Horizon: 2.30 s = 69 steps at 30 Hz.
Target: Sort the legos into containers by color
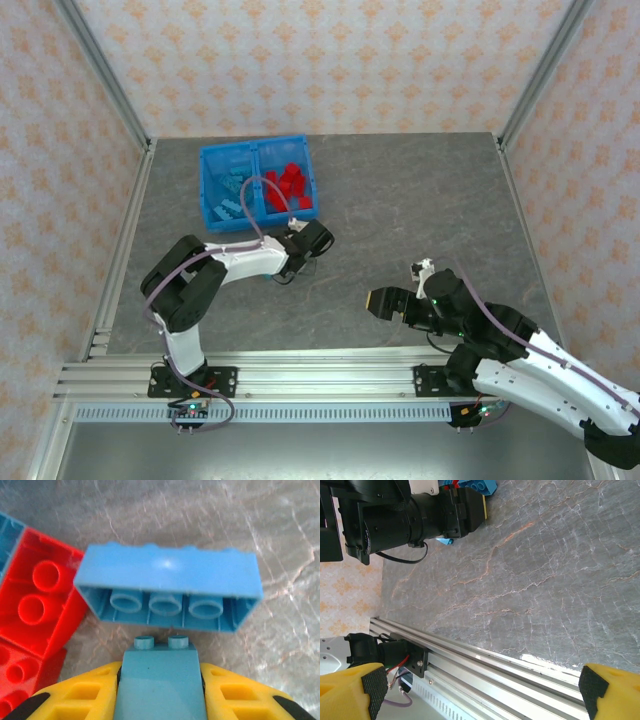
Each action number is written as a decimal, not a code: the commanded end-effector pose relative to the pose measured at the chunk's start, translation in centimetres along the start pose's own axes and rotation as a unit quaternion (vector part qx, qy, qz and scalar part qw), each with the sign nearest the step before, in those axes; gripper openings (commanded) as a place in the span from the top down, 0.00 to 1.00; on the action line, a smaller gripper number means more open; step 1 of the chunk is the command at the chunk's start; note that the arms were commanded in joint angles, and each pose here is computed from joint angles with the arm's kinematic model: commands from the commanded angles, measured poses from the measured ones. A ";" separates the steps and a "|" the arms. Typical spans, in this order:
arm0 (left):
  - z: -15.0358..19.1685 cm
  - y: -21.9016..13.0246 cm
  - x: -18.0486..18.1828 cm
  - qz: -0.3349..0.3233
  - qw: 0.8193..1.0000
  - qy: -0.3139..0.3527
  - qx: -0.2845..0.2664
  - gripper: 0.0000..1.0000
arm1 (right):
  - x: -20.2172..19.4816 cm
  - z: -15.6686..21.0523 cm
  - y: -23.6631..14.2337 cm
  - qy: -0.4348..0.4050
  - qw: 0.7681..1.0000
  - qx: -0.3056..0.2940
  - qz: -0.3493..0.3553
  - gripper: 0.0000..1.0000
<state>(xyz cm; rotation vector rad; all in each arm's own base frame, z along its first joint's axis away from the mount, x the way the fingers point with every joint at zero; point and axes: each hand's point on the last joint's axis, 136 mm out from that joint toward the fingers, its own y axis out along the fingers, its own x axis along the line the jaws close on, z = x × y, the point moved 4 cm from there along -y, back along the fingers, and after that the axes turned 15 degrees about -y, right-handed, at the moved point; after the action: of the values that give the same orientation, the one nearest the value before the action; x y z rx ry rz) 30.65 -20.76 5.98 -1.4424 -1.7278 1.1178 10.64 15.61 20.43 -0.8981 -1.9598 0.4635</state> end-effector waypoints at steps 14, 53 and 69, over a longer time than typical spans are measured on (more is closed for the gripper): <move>-20.1 -15.8 11.7 -0.035 0.965 -0.164 -0.203 0.72 | 3.4 -2.3 -1.2 -0.009 0.995 -0.050 -0.087 0.01; -15.3 -15.7 12.8 0.062 0.960 -0.223 -0.159 0.40 | 3.2 -1.9 -1.1 -0.018 0.996 -0.040 -0.078 0.01; -0.5 -8.0 9.6 0.049 0.998 -0.020 -0.033 0.16 | 2.8 -1.5 0.4 -0.005 0.997 -0.022 -0.071 0.01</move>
<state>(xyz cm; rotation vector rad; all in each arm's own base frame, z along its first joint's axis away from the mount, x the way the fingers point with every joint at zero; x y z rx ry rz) 23.87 -11.84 12.51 -1.5527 -1.7064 1.2711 11.17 17.73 22.29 -0.7932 -2.0250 0.3847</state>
